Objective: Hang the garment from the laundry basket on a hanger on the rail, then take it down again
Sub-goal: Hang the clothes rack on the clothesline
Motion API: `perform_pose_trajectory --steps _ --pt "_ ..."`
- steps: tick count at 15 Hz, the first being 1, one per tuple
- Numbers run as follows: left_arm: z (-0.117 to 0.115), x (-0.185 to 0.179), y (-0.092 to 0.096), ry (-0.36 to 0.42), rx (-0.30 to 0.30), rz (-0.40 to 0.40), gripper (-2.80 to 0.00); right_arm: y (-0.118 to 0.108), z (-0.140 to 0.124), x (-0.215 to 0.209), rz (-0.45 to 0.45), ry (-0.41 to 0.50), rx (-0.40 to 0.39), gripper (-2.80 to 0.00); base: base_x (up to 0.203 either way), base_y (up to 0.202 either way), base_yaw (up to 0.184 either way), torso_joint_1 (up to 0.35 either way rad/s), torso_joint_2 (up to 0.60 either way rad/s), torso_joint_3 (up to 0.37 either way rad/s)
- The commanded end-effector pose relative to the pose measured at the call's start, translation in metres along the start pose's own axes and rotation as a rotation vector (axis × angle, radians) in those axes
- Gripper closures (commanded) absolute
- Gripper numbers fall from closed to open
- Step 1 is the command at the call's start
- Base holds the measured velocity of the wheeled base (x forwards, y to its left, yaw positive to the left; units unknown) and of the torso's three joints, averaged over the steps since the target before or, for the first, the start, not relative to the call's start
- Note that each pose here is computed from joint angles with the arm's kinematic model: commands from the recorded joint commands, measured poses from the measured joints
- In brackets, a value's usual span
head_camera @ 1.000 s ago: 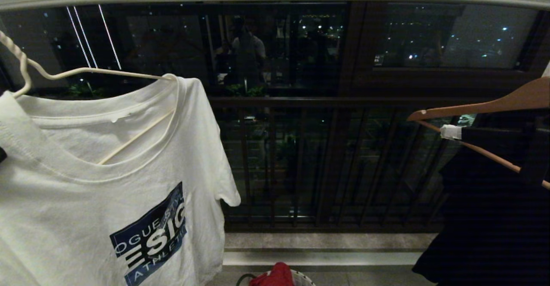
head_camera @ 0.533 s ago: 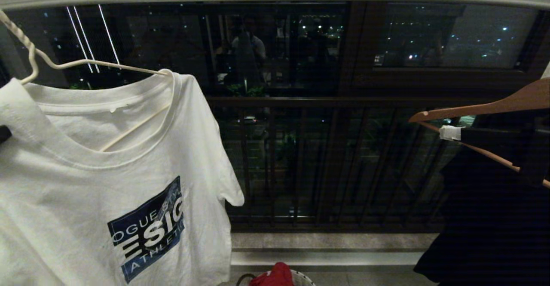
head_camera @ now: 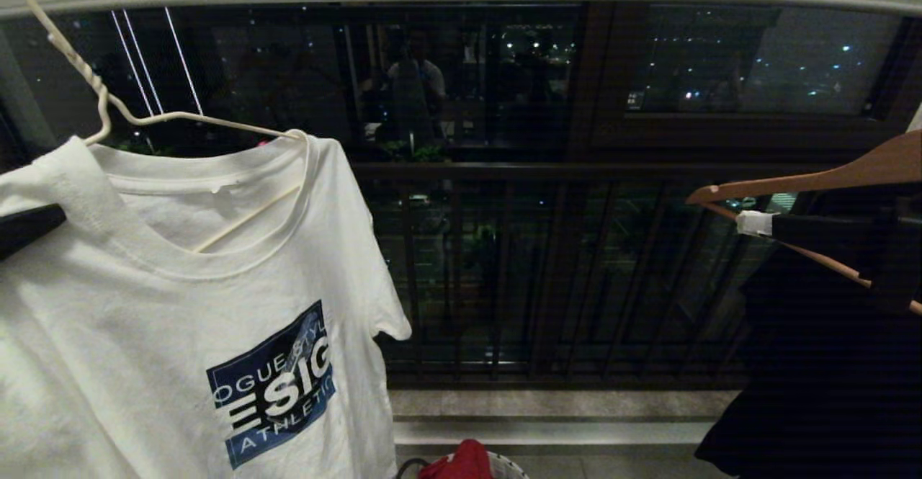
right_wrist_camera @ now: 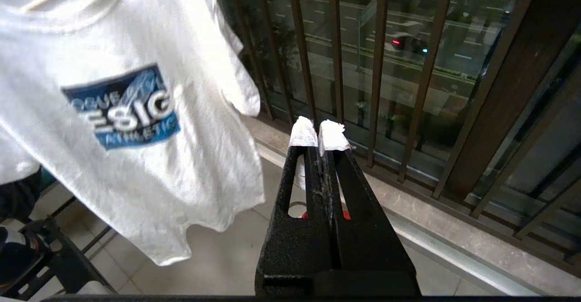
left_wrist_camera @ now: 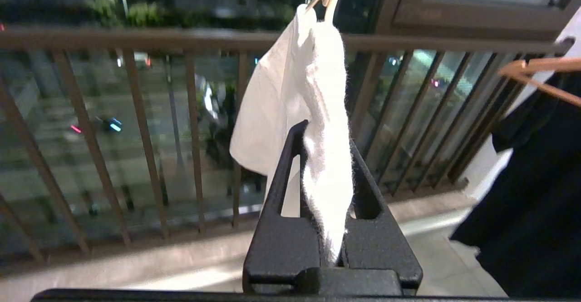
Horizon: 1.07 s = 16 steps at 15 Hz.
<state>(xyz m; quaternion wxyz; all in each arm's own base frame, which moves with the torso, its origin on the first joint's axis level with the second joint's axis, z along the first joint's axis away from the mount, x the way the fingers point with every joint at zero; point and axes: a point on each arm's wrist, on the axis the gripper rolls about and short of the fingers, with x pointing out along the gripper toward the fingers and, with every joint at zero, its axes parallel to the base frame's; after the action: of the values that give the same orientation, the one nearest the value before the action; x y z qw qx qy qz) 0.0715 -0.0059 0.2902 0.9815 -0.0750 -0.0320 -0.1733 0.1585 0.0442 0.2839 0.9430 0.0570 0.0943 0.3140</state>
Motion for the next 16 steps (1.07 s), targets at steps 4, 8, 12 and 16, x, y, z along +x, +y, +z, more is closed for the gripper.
perform_pose_trajectory --steps 4,8,12,16 --pt "0.005 0.016 0.005 -0.022 0.009 -0.006 0.0 0.0 0.0 0.001 0.003 0.002 0.001 0.0 0.0 0.0 0.0 0.0 0.0 0.0" --pt "0.001 0.022 0.009 0.005 0.011 -0.001 0.0 0.0 -0.001 0.001 0.004 0.004 0.002 0.0 0.0 0.0 0.0 0.0 0.0 0.0" --pt "-0.006 0.026 0.011 0.035 0.005 0.003 0.0 0.0 -0.001 0.001 0.003 0.004 0.002 0.0 0.0 0.0 0.0 0.0 0.0 0.0" --pt "-0.005 0.028 0.012 0.036 0.03 0.001 -2.8 0.0 -0.001 0.001 0.003 0.002 0.001 0.0 0.0 0.0 0.0 0.0 0.0 0.0"
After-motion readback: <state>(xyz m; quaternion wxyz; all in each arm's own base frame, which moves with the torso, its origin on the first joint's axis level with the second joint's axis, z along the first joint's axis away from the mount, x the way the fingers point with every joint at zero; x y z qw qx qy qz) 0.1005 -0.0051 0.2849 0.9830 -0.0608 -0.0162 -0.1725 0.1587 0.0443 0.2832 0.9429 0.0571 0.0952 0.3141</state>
